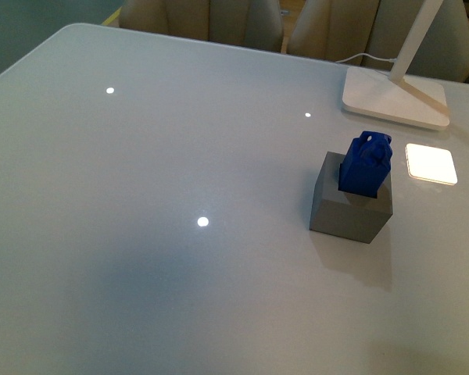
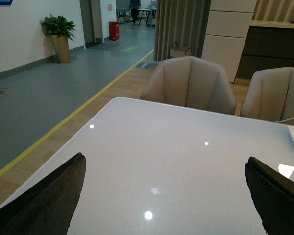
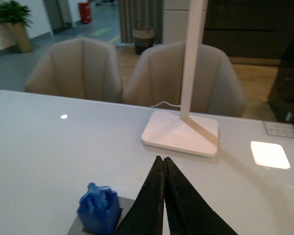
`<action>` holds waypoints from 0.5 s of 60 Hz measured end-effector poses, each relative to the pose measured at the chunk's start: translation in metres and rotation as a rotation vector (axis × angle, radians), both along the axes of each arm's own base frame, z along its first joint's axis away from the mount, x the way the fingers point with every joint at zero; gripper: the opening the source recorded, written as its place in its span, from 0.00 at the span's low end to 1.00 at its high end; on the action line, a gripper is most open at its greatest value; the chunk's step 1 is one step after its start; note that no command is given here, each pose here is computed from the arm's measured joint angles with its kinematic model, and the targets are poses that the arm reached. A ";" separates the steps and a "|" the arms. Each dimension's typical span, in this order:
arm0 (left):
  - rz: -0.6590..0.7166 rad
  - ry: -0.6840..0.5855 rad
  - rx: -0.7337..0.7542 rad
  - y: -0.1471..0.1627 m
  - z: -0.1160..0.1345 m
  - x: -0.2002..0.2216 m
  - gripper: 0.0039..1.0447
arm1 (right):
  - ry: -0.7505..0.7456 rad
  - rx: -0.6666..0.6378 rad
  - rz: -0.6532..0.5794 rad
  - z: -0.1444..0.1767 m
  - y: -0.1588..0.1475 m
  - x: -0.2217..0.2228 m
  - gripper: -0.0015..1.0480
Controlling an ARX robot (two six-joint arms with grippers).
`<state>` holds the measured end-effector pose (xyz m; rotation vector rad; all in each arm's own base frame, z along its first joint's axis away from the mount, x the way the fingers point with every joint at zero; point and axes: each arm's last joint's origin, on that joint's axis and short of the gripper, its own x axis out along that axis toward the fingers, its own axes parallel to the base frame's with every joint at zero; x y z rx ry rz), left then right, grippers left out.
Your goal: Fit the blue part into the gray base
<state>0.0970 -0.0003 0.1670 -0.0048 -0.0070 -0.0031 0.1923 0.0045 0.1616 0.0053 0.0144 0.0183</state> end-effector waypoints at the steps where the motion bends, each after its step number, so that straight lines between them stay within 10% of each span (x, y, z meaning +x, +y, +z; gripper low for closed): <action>1: 0.000 0.000 0.000 0.000 0.000 0.000 0.93 | 0.000 0.000 -0.007 0.000 -0.001 -0.002 0.02; 30: 0.000 0.000 0.000 0.000 0.000 0.000 0.93 | 0.000 0.000 -0.018 0.001 -0.004 -0.045 0.02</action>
